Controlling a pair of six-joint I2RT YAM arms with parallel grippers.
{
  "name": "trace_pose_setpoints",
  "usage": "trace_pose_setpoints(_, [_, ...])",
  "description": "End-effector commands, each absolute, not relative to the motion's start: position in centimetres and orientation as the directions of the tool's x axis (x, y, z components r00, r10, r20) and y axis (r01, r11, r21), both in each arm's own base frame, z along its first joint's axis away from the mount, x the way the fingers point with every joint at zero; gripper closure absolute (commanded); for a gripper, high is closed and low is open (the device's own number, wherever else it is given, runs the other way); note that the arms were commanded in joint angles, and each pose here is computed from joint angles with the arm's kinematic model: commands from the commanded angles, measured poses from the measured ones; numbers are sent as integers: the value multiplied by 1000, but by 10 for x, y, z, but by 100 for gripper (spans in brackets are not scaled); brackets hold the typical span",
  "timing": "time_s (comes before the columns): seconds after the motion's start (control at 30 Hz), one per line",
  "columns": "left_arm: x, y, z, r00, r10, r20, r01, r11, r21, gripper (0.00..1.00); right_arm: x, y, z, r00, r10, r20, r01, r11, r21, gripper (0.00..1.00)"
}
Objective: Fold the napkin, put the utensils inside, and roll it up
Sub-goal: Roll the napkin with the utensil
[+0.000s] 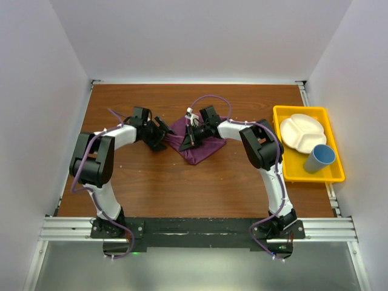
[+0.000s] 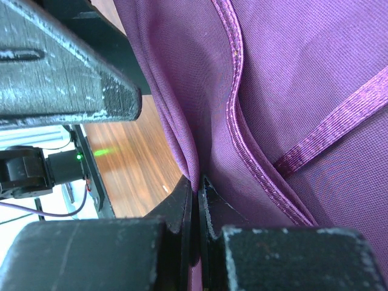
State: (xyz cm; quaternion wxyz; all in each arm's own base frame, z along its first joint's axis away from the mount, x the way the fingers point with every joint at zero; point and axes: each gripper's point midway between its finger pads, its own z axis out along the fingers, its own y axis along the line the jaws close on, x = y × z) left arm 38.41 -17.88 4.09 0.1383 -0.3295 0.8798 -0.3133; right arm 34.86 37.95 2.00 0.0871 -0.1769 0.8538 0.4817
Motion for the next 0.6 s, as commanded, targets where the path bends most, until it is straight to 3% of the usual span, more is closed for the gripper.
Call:
trace_pose_setpoints(0.0, [398,-176,34,-693,-720,-31,-566,571,-595,18,342,370,-17,-932,-237,-273,-361,550,753,100])
trace_pose_setpoints(0.23, [402,-158,17,-665,-743,-78,-626,611,-485,28,344,369,-17,-928,-245,-282,-373,556,743,100])
trace_pose_setpoints(0.37, [401,-140,11,-671,-724,-156,-628,668,-399,32,344,366,-21,-924,-259,-282,-382,564,732,100])
trace_pose_setpoints(0.57, [397,-138,-6,-699,-695,-168,-610,703,-366,43,345,365,-21,-917,-270,-293,-397,569,720,100])
